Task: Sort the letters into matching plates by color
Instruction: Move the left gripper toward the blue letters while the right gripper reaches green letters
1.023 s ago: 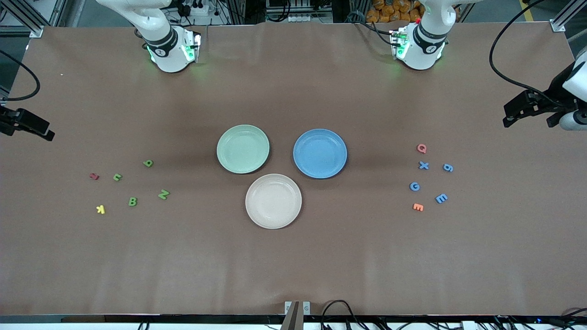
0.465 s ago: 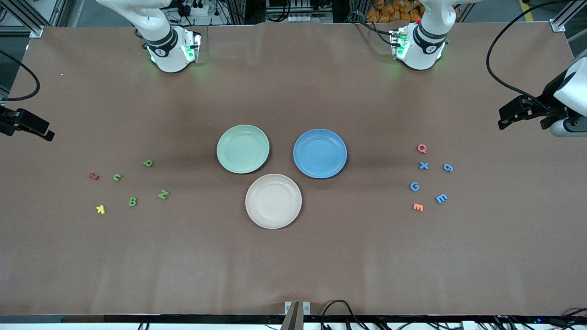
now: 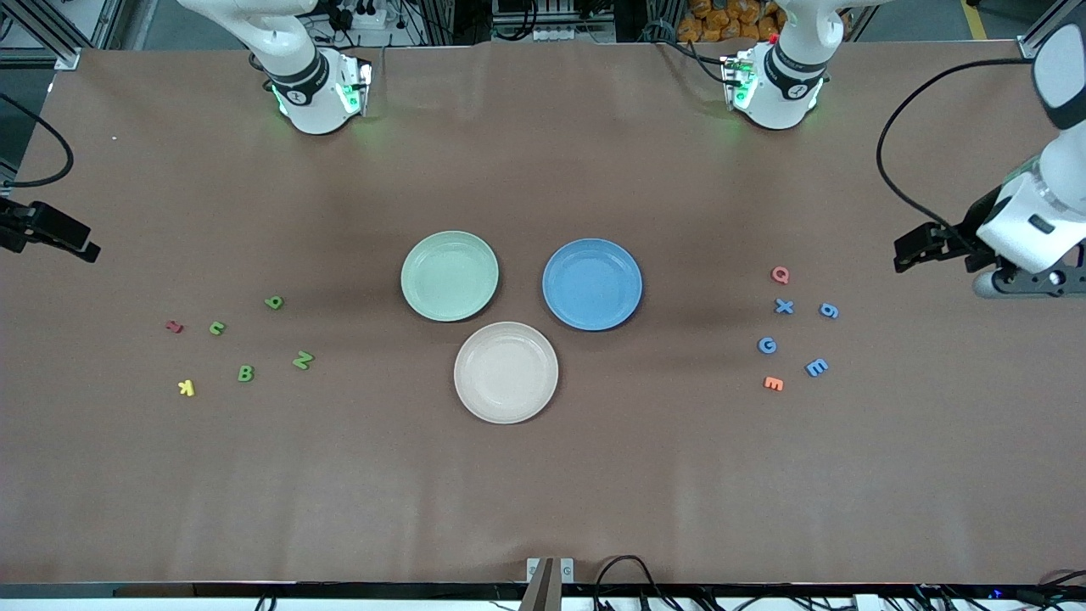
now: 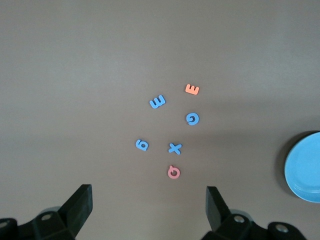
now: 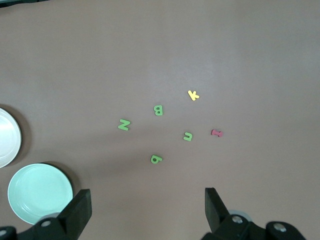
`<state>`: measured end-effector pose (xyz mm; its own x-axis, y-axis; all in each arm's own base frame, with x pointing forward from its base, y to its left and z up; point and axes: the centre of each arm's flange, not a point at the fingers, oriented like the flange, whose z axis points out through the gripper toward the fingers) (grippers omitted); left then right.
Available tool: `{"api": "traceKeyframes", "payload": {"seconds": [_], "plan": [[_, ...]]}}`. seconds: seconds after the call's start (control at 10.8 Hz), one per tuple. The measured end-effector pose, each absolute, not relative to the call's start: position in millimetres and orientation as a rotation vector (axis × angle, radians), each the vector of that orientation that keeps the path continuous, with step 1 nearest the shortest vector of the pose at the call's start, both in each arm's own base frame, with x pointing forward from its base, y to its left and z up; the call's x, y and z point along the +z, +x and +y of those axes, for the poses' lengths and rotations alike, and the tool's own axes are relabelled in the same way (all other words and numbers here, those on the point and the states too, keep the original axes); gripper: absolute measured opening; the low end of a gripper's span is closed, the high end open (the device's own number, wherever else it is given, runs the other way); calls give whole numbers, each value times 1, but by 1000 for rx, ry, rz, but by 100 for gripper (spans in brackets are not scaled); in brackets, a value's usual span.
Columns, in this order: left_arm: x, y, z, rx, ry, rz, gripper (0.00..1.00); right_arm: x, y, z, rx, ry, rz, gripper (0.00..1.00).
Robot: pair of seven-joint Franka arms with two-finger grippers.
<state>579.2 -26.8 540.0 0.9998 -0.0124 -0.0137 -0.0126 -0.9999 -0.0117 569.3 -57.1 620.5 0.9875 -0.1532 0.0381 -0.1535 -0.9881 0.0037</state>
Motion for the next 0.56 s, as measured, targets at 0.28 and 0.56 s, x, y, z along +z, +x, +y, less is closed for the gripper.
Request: {"api": "traceKeyframes", "payload": {"seconds": [0.28, 0.56], "plan": [[496, 585, -27, -11, -3134, 22, 100, 619, 570, -57, 56, 3125, -242, 100], [460, 585, -27, -49, -3131, 160, 100, 614, 572, -56, 39, 3125, -239, 100]]}}
